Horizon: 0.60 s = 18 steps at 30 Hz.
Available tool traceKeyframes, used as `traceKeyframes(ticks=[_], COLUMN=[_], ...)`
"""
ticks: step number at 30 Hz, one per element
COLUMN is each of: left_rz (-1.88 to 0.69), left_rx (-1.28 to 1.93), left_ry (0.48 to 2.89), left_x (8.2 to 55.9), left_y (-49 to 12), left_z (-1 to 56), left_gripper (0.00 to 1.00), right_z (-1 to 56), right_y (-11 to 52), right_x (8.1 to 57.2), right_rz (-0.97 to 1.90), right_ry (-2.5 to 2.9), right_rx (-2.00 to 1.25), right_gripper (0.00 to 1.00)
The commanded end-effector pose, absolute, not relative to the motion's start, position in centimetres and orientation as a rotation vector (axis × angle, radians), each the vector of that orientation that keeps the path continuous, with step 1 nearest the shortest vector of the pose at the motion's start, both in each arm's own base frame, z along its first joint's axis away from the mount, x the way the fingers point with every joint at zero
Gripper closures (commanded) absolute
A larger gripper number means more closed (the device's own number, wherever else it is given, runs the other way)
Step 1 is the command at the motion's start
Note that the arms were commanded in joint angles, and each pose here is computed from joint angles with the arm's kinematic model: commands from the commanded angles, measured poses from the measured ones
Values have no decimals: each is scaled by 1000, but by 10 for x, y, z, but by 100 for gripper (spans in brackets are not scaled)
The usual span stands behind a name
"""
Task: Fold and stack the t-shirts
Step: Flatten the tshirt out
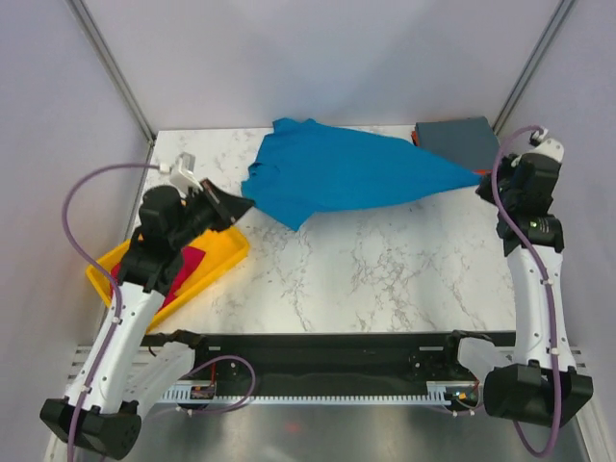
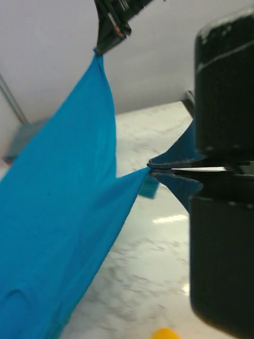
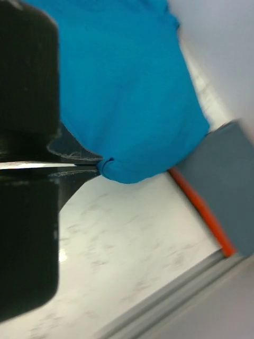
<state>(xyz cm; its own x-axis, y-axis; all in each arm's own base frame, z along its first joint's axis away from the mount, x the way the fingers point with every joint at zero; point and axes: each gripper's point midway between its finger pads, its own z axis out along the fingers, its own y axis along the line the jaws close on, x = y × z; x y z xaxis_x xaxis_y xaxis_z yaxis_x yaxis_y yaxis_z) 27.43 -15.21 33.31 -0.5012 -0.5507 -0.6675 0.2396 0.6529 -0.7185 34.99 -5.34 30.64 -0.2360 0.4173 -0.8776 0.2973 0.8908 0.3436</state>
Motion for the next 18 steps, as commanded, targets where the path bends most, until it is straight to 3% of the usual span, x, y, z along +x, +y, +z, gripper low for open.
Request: traceKeyframes(ticks=[1,5,9,18], left_rz=[-1055,-1066,-1085,-1011], left_rx=[-204,-232,-263,-308], left_ry=[1915,2053,2187,2272], left_x=[237,207,190,202], left_y=[-157,-155,-157,-153], left_z=[294,232,177,155], left_gripper=[98,98,98,98], right_z=[247,178,134,99], right_y=[-69,-73,-52,-58], right_x=[292,242,224,211], right_rz=[-25,-136,-31,-82], right_ry=[1979,2131,2215,2152], right_rx=[757,962,1048,1314], right_gripper=[100,100,100,100])
